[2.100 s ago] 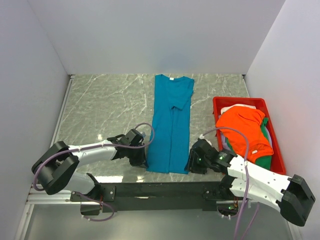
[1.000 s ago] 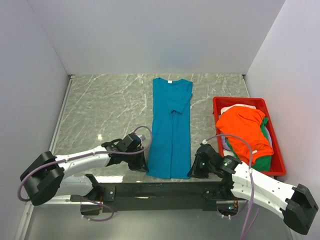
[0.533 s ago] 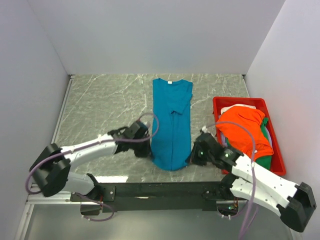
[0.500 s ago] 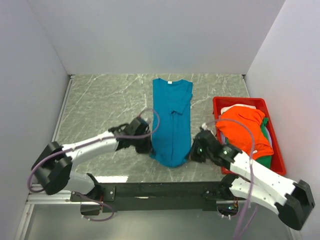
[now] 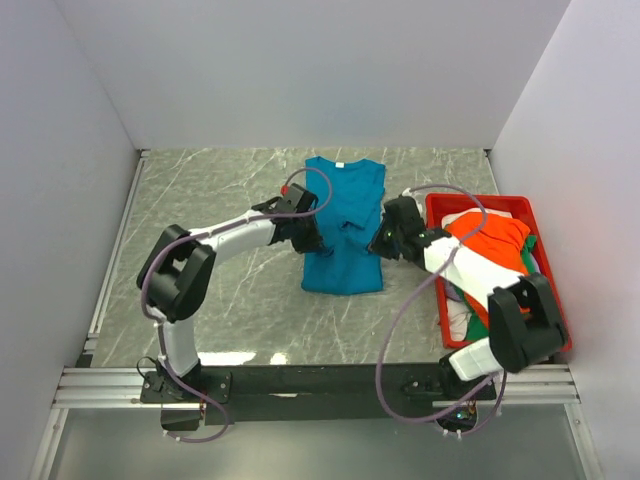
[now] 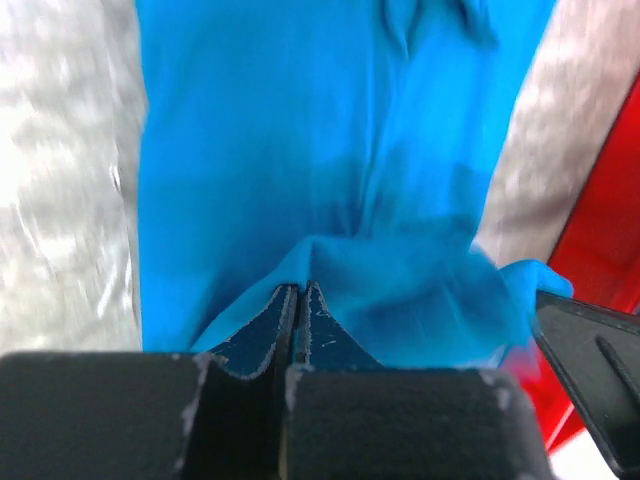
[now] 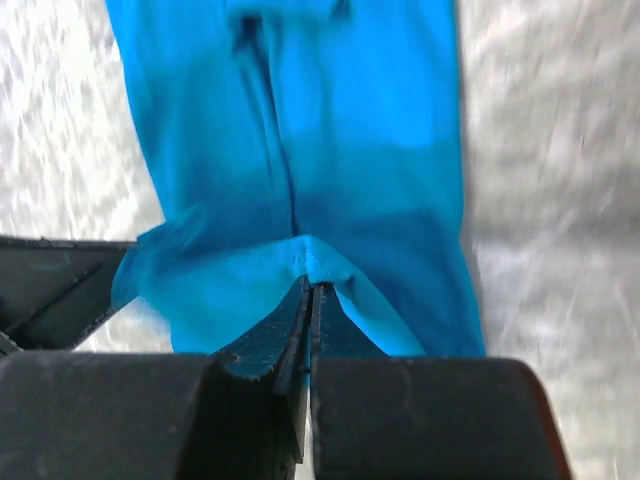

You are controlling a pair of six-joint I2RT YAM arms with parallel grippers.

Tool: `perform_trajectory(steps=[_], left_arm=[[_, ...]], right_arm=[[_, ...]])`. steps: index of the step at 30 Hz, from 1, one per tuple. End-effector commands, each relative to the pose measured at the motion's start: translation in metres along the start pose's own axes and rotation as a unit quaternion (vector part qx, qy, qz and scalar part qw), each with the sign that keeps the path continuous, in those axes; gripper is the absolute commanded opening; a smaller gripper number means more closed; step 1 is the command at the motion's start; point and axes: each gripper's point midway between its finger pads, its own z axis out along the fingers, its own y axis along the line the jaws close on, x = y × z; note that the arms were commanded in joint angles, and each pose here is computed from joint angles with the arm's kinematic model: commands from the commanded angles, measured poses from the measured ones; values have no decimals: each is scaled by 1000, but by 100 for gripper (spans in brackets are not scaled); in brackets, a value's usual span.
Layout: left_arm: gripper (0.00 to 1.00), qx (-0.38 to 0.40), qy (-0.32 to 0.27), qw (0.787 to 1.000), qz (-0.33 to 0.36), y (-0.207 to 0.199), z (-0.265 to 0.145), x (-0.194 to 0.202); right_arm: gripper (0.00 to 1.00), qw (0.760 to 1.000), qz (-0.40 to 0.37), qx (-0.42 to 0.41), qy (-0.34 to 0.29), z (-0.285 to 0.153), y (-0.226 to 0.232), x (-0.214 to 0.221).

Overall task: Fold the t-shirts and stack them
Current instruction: Fold the tshirt

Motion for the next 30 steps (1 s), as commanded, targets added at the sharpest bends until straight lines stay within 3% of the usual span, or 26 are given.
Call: perform_trajectory(steps=[1, 8, 24, 30], left_arm=[[1, 4, -48, 999, -24, -11, 4, -41], [1, 9, -64, 997, -32, -12, 16, -73], [1, 8, -66, 997, -31, -6, 21, -102], [7, 12, -68, 997, -30, -6, 25, -109]], right_arm=[[0, 999, 1, -19, -41, 17, 11, -42], [0, 999, 13, -27, -28, 42, 9, -64], [0, 999, 37, -27, -23, 55, -4, -81], [0, 998, 47, -28, -19, 61, -7, -86]])
